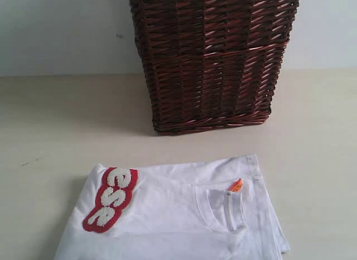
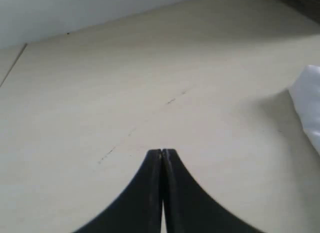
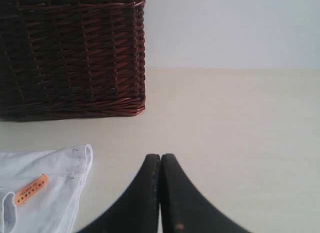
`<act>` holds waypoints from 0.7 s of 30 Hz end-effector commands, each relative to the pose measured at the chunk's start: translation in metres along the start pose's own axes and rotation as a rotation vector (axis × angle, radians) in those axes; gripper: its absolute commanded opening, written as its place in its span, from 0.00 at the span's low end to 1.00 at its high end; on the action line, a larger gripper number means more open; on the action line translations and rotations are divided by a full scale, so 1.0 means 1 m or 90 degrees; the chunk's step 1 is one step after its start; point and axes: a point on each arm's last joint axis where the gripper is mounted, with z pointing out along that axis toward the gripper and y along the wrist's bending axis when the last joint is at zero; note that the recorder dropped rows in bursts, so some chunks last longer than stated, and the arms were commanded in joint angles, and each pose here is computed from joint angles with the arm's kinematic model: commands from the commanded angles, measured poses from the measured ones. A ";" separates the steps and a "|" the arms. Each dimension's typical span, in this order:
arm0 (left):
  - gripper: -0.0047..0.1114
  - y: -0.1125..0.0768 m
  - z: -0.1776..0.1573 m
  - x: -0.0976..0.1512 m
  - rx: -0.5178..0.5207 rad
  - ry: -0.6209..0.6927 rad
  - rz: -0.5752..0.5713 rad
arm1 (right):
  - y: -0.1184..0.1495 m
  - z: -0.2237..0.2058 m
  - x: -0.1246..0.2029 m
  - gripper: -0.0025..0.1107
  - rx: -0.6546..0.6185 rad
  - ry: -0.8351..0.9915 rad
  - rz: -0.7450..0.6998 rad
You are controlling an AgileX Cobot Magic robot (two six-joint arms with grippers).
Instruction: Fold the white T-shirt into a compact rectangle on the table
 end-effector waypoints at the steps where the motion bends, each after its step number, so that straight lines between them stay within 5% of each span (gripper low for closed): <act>1: 0.04 0.000 -0.001 -0.001 -0.002 -0.008 -0.006 | 0.000 0.000 0.000 0.02 0.001 -0.010 -0.003; 13: 0.04 0.000 -0.001 -0.001 -0.002 -0.008 -0.006 | 0.000 0.000 0.000 0.02 0.001 -0.010 -0.003; 21: 0.04 0.000 -0.001 -0.001 -0.002 -0.008 -0.006 | 0.001 0.000 0.001 0.02 -0.007 -0.005 0.110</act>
